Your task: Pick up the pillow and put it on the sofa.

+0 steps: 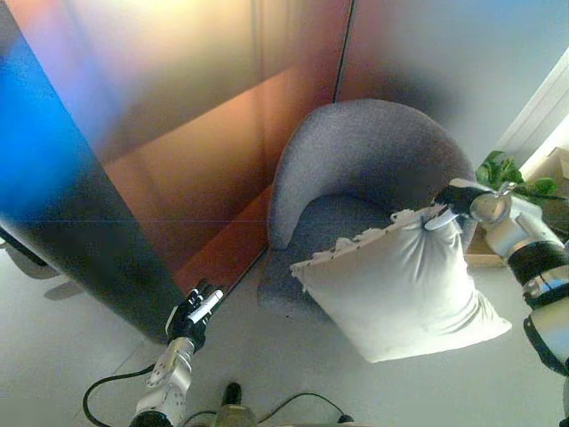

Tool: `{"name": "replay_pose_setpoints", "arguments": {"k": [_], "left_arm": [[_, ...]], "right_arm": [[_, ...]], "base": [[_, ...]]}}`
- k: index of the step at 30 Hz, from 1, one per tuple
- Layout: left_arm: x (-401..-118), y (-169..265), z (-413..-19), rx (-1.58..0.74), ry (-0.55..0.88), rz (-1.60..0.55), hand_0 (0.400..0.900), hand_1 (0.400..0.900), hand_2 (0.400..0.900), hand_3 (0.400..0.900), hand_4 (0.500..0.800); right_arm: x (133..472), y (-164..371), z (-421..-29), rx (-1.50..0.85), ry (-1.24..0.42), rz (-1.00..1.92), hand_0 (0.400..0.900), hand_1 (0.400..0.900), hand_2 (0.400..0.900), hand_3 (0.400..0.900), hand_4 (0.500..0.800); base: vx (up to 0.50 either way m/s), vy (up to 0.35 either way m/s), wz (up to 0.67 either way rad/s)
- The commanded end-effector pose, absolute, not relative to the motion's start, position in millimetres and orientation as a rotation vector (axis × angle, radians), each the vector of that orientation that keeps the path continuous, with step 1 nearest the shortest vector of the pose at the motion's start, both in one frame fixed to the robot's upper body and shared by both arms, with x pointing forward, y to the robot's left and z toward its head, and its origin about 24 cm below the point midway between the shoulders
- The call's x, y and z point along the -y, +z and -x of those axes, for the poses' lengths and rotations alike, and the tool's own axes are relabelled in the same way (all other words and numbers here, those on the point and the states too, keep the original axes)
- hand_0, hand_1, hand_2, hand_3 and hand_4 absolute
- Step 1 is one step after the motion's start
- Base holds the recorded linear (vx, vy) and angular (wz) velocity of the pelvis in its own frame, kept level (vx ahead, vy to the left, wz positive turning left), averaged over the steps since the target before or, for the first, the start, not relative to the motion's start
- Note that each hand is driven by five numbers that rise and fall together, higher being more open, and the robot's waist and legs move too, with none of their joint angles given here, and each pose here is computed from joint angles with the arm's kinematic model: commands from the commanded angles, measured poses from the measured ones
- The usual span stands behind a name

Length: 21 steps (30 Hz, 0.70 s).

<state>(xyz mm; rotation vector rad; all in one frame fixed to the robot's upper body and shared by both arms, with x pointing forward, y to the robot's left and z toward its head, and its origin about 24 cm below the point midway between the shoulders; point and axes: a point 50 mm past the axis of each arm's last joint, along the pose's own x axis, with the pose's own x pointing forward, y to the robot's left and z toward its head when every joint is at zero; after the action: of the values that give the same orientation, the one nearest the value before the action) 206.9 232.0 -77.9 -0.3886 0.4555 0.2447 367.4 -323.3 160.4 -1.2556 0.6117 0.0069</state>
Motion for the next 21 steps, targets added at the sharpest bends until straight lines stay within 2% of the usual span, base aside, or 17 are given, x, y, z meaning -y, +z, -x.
{"name": "replay_pose_setpoints", "arguments": {"k": [1,8,13,14,15,16,17,21], "left_arm": [[-228.2,-44.6,-231.4,-0.31,0.054,0.287,0.9,0.9,0.9,0.9,0.8],[-228.8,-39.6,-229.8,-0.303,0.008,0.283,0.9,0.9,0.9,0.9,0.8],[-226.4,-24.0,-245.5,-0.234,-0.026,0.27,0.9,0.9,0.9,0.9,0.8],[-226.2,-17.2,-252.1,-0.205,-0.033,0.267,0.9,0.9,0.9,0.9,0.8],[-226.0,-10.9,-258.2,-0.178,-0.037,0.264,0.9,0.9,0.9,0.9,0.8],[-225.0,-5.7,-263.4,-0.156,-0.04,0.263,0.9,0.9,0.9,0.9,0.8],[-223.1,0.3,-269.4,-0.133,-0.043,0.263,0.9,0.9,0.9,0.9,0.8],[-218.1,13.4,-280.2,-0.088,-0.046,0.259,0.9,0.9,0.9,0.9,0.8]], "right_arm": [[342.9,276.5,-369.5,-0.396,-0.311,1.363,0.4,0.4,0.4,0.4,0.5],[360.5,278.0,-362.3,-0.369,-0.508,1.371,0.4,0.4,0.4,0.4,0.5],[360.8,270.3,-362.4,-0.418,-0.537,1.318,0.4,0.4,0.4,0.4,0.5],[358.7,269.0,-364.1,-0.423,-0.546,1.308,0.422,0.422,0.422,0.422,0.513],[356.9,268.1,-365.6,-0.413,-0.556,1.302,0.494,0.494,0.494,0.494,0.556],[355.4,267.6,-366.7,-0.407,-0.567,1.296,0.759,0.759,0.759,0.759,0.715],[353.8,267.4,-367.9,-0.393,-0.58,1.292,0.9,0.9,0.9,0.9,0.8],[352.9,270.9,-368.1,-0.376,-0.604,1.278,0.9,0.9,0.9,0.9,0.8]], "base": [[0.085,-0.03,0.05],[0.049,-0.034,0.08],[-0.101,-0.08,0.09],[-0.308,-0.121,0.0],[-0.289,-0.09,-0.02],[-0.248,-0.085,-0.04],[-0.217,-0.074,-0.03],[-0.083,-0.032,-0.01]]}}
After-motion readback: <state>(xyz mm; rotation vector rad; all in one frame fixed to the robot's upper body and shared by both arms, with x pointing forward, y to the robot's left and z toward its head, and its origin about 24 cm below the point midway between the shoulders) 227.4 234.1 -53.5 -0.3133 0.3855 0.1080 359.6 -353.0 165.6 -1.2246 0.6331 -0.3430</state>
